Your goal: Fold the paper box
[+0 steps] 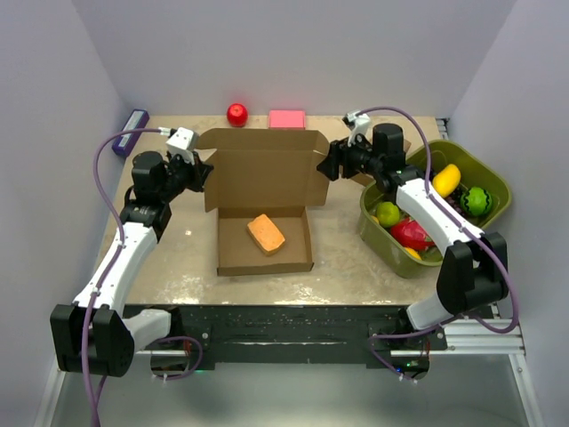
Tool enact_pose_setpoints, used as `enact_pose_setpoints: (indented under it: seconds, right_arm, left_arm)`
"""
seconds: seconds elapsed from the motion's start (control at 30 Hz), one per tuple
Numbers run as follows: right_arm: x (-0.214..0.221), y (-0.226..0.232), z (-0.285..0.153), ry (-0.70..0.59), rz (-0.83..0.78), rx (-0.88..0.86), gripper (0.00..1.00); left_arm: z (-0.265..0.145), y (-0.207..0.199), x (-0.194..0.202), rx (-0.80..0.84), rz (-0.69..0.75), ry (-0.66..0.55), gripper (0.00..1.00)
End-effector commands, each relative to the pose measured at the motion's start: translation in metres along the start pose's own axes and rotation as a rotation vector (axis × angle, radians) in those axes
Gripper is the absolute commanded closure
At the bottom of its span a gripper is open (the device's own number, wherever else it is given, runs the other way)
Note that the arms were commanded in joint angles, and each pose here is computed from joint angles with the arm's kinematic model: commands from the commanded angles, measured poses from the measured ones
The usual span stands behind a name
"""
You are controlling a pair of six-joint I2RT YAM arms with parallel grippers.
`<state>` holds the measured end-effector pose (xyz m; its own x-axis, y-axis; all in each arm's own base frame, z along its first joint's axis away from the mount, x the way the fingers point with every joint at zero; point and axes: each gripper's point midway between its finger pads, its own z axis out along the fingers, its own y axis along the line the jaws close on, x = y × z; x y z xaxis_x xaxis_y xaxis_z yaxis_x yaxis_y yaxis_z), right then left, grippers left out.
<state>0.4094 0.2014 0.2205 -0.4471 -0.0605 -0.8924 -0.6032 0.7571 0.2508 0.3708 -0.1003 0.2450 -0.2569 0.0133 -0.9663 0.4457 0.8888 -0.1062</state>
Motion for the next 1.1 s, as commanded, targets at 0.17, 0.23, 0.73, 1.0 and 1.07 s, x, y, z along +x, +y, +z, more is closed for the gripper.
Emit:
enact_pose_setpoints:
  seconds: [0.17,0.23,0.73,1.0,1.07]
  right_arm:
    - [-0.010,0.038,-0.006,-0.020,0.010,-0.081,0.76]
    - [-0.013,0.042,-0.006,-0.025,0.013,-0.056,0.80]
    - [-0.049,0.063,-0.004,-0.200,0.114,0.342,0.94]
    - [-0.061,0.067,-0.011,-0.348,0.212,0.423,0.96]
    - [-0.063,0.068,-0.008,-0.371,0.218,0.417,0.96]
  left_arm:
    - [0.008,-0.009,-0.010,0.045,0.013,-0.046,1.00]
    - [0.013,-0.010,-0.010,0.042,-0.009,-0.039,1.00]
    - [0.037,-0.035,-0.022,-0.145,-0.008,-0.065,1.00]
    - [0.056,-0.055,-0.004,-0.223,-0.030,-0.062,1.00]
    - [0.064,-0.061,-0.005,-0.209,-0.047,-0.072,1.00]
